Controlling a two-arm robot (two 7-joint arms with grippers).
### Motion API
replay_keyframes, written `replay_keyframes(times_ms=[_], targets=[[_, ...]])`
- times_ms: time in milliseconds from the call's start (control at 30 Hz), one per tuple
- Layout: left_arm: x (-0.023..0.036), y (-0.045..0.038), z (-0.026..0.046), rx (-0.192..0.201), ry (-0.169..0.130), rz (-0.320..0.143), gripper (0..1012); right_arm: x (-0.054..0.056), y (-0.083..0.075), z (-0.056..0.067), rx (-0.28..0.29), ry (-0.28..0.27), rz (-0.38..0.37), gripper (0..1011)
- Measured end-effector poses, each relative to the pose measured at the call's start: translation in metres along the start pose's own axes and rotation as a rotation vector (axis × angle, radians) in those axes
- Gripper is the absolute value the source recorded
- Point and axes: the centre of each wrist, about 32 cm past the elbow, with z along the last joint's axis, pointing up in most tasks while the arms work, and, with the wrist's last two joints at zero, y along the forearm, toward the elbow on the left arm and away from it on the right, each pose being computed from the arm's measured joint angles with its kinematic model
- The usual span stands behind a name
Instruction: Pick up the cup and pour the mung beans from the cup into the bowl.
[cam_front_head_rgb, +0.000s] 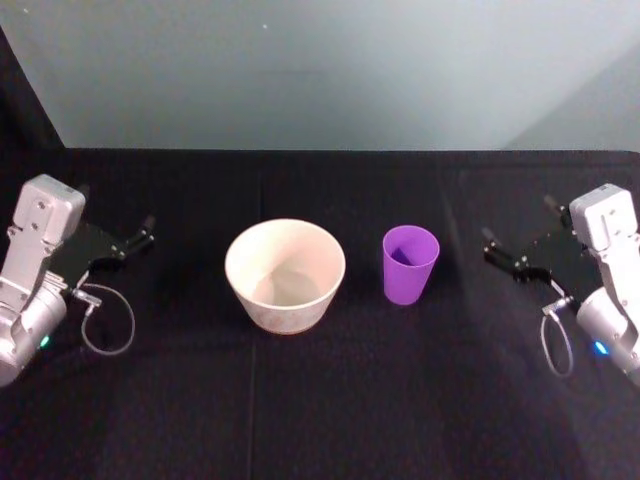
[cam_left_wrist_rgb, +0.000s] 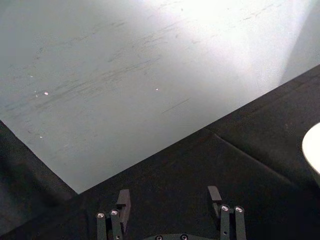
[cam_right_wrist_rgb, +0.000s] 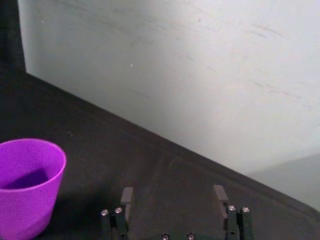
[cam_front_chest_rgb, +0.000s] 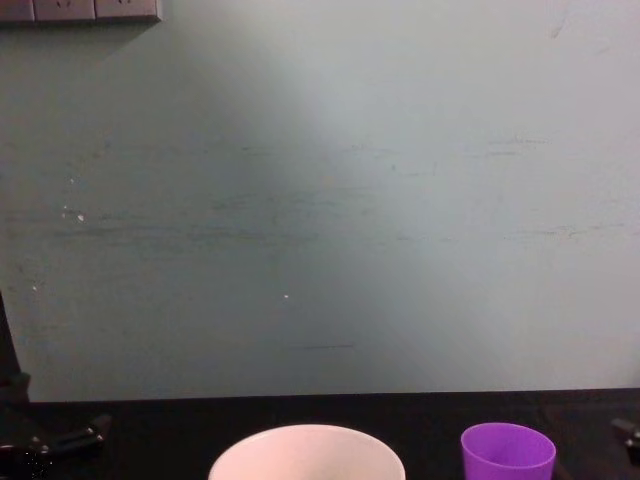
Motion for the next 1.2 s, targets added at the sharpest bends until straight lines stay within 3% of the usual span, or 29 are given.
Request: replay_keyframes(times_ms=[167, 367, 667, 867, 1200], targets=[[0.0000, 0.0000, 0.0000, 0.000, 0.000, 0.000, 1000, 0.000, -0.008, -0.003, -0.010, 0.015, 0.038, 1003], [0.0000, 0.0000, 0.0000, 0.000, 0.000, 0.000, 1000, -0.003, -0.020, -0.004, -0.011, 0.073, 0.129, 1003], [0.0000, 0.0000, 0.0000, 0.000, 0.000, 0.000, 1000, -0.015, -0.027, -0.007, -0.010, 0.157, 0.291, 1003], [0.0000, 0.0000, 0.0000, 0.000, 0.000, 0.000, 1000, -0.024, -0.022, -0.009, 0.017, 0.202, 0.341, 1003], [0.0000, 0.0000, 0.0000, 0.000, 0.000, 0.000, 1000, -0.040, 0.006, -0.011, 0.049, 0.251, 0.368, 1003]])
